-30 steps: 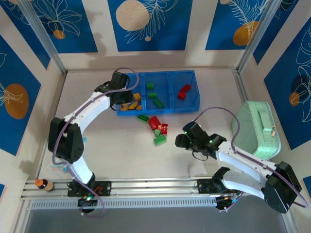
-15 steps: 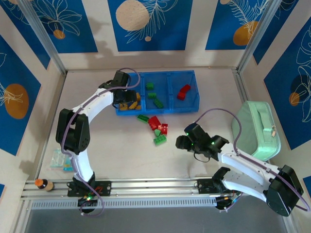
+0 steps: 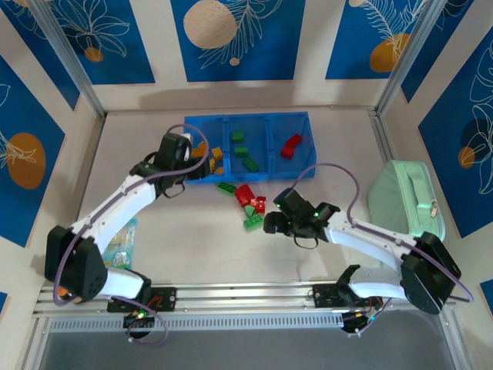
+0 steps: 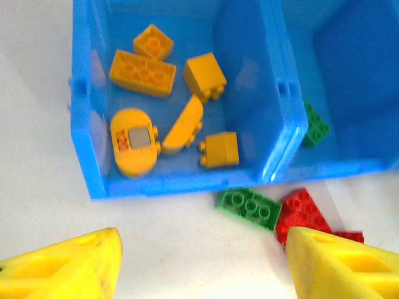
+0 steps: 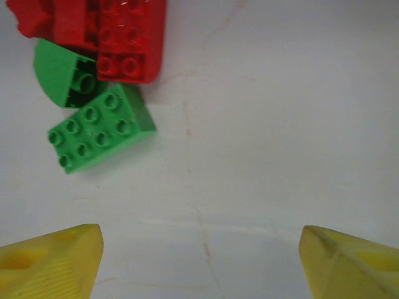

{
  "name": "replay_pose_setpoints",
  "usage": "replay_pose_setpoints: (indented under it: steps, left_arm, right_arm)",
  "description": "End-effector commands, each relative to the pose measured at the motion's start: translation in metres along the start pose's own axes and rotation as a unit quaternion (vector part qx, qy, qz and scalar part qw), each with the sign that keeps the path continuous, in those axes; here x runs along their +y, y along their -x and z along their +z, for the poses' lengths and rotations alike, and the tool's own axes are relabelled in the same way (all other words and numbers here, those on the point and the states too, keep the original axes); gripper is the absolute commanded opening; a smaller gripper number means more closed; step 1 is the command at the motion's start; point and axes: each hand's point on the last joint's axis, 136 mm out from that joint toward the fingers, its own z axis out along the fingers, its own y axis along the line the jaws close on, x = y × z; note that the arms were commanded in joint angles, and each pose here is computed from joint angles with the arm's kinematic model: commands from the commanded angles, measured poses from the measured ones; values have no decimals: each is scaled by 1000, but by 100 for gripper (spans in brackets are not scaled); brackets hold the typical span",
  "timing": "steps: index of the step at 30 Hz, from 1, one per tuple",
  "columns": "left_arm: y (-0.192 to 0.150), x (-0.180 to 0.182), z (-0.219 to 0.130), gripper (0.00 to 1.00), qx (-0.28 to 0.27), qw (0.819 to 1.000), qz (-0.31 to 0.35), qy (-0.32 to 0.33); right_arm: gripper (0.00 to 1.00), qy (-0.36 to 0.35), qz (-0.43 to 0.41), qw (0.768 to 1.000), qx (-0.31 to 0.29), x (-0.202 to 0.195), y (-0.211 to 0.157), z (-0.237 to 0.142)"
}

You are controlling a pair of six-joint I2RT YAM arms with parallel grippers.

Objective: Sort the legos into containers by color
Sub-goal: Pick up the lego from the center of the table.

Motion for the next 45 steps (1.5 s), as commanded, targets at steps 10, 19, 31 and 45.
replay_pose_setpoints:
  steps: [10,19,31,45]
  left_arm:
    - [-118,32,-12,70,54,998,-22,18]
    - [-141,47,-19,70,62,997,-30,26]
    - [-141,45,-15,69,61,997,-33,22]
    - [-142,48,-18,68,56,998,-28,25]
  right_arm:
    - [90,-59,-85,992,74,54,10,43]
    - [89,-96,-146,977,118,65,7,67]
    - [71,-120,-165,969,136,60,0,74]
    - [60,-101,-172,977,76,75,34,25]
